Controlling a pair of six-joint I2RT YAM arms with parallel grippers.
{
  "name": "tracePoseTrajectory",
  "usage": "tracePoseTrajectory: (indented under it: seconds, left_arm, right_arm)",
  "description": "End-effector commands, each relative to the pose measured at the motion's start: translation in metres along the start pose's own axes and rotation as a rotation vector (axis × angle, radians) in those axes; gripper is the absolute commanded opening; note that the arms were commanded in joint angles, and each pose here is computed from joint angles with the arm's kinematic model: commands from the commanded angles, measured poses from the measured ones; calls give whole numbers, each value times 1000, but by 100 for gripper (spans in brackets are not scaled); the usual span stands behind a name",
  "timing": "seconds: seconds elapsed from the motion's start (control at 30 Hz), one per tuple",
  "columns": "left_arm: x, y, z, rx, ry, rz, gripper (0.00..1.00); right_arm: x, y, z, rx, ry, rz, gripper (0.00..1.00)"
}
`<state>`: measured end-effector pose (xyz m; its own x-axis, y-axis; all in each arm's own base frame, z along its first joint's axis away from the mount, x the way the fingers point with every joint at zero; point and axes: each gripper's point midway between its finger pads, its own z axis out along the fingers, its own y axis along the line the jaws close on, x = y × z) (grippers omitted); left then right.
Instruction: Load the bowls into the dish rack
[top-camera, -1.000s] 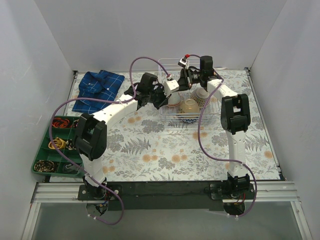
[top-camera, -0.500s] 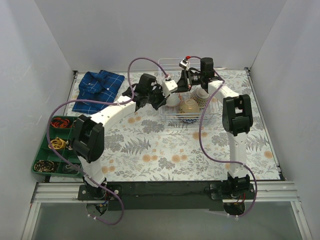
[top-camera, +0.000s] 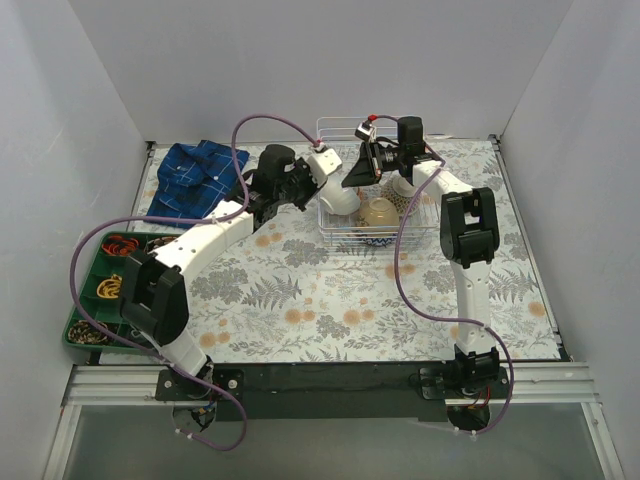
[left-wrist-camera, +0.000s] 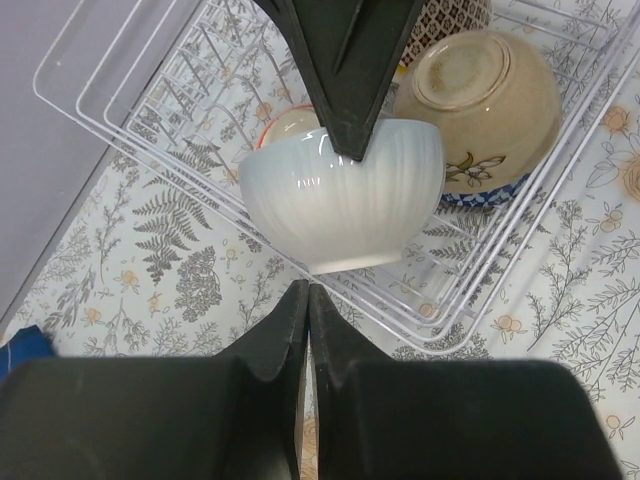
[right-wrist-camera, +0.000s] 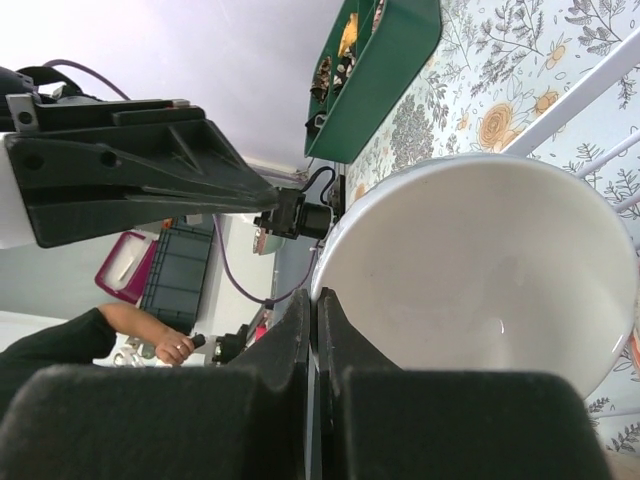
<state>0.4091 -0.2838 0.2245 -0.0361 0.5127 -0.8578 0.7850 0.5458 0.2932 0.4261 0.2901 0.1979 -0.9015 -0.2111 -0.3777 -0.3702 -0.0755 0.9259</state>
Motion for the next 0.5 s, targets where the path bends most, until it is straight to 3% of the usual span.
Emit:
tracePoseTrajectory:
  seconds: [0.0, 0.47]
  left_arm:
    - [6, -4, 1, 32, 25, 6, 0]
    - [18, -27, 23, 151, 52, -44, 0]
  right_arm:
    - [16, 28, -3, -132, 140, -43, 1]
    - [10, -4, -2, -122, 129, -16, 1]
